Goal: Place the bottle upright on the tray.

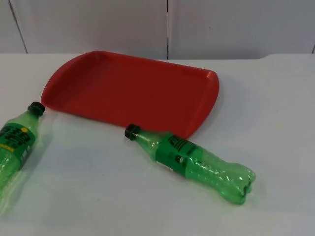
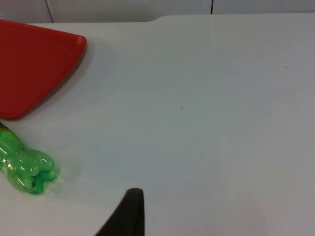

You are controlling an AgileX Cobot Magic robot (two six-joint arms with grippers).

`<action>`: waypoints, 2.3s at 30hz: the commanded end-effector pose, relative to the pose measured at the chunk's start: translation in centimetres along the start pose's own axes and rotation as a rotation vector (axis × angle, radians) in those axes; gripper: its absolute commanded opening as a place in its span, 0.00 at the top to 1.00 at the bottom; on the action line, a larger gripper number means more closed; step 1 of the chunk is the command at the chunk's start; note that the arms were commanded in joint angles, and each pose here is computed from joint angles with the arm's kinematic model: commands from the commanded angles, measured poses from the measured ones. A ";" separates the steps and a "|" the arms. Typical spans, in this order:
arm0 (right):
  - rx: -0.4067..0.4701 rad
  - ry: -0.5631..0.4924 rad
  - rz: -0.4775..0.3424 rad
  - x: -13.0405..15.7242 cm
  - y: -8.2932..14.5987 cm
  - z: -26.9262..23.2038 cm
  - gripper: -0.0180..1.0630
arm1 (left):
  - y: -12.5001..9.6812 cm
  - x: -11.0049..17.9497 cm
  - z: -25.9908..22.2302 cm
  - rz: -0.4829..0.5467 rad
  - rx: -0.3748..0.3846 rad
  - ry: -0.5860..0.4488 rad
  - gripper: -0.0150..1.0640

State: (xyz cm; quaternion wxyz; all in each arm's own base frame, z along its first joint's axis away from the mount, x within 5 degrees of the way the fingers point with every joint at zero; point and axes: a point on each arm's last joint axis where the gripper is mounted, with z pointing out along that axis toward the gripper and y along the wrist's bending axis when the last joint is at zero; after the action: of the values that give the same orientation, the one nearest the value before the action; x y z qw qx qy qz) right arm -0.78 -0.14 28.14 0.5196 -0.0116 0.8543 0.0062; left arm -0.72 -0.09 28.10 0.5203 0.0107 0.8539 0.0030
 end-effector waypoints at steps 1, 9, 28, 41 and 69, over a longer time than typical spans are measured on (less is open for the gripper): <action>0.007 -0.001 0.000 0.1 0.0 0.1 0.01 | 0.0 -0.4 -0.4 0.004 0.006 -0.021 0.01; 0.007 -0.001 0.000 0.1 0.0 0.1 0.01 | 0.0 -3.3 -0.4 -0.001 0.014 0.016 0.01; 0.007 -0.001 0.000 0.1 0.0 0.1 0.01 | 0.0 -6.4 3.8 -0.013 0.029 0.212 0.01; 0.005 -0.001 0.001 0.1 0.0 0.1 0.01 | -0.2 -7.5 9.2 -0.031 0.053 0.371 0.01; 0.005 -0.001 0.001 0.1 0.0 0.1 0.01 | -0.1 -11.8 25.6 0.140 0.129 0.651 0.01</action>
State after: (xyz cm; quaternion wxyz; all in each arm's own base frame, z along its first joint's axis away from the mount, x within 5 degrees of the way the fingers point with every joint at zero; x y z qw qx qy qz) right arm -0.78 -0.14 28.14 0.5196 -0.0124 0.8543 0.0057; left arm 26.78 -0.34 26.97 0.2170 0.0889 0.9721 -0.0036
